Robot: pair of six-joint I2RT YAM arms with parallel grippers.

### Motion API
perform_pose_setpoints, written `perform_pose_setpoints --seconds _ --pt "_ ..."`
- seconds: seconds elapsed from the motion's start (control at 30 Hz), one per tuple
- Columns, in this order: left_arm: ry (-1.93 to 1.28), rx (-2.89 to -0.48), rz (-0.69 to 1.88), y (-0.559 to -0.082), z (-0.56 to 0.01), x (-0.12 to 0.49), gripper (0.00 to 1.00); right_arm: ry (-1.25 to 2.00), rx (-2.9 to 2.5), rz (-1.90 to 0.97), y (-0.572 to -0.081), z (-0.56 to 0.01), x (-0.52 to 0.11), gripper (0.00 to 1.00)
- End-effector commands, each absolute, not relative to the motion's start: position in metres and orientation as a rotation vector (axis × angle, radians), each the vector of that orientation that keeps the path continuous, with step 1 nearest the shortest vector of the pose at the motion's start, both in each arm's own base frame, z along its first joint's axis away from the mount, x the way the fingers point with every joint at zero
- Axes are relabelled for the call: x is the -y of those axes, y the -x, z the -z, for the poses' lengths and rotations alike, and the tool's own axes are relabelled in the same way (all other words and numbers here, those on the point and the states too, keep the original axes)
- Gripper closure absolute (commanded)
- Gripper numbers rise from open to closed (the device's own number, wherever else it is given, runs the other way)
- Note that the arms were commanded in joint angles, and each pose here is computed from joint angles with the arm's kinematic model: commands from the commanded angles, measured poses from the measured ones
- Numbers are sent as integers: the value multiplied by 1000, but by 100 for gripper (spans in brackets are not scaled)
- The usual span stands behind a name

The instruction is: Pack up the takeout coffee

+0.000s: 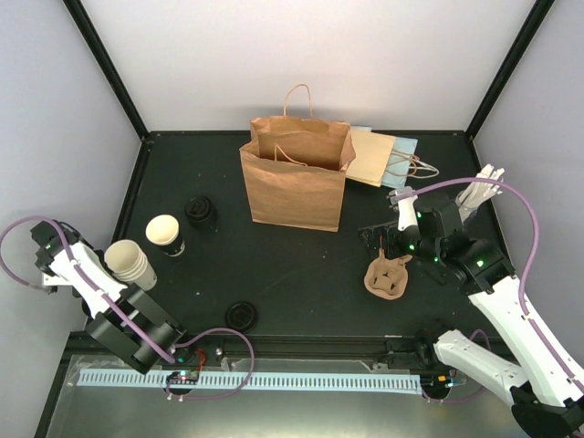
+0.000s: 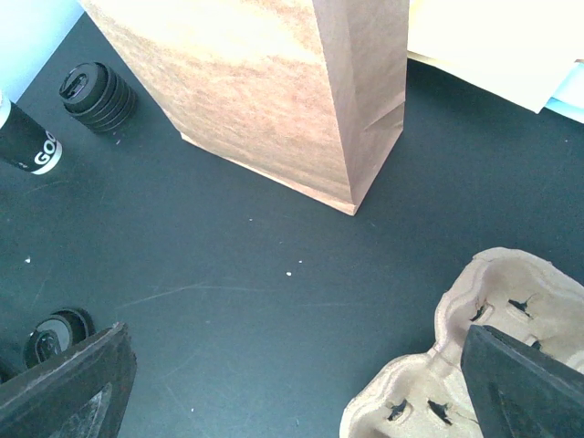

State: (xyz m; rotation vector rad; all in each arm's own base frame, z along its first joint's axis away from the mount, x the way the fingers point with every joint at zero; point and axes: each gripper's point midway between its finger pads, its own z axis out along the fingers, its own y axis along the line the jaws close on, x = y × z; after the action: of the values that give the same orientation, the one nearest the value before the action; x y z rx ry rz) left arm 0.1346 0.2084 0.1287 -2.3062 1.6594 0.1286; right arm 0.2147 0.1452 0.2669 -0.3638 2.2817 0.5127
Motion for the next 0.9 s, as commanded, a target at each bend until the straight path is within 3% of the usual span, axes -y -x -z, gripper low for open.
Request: perform_pose_setpoints --seconds 0.0,0.87 --pt "2303 -1613 -103 -133 -140 -204 98 366 -2241 -508 -216 -279 -143 0" --pt "2249 -1595 -149 -117 -167 -192 98 377 -2238 -527 -216 -280 -146 0"
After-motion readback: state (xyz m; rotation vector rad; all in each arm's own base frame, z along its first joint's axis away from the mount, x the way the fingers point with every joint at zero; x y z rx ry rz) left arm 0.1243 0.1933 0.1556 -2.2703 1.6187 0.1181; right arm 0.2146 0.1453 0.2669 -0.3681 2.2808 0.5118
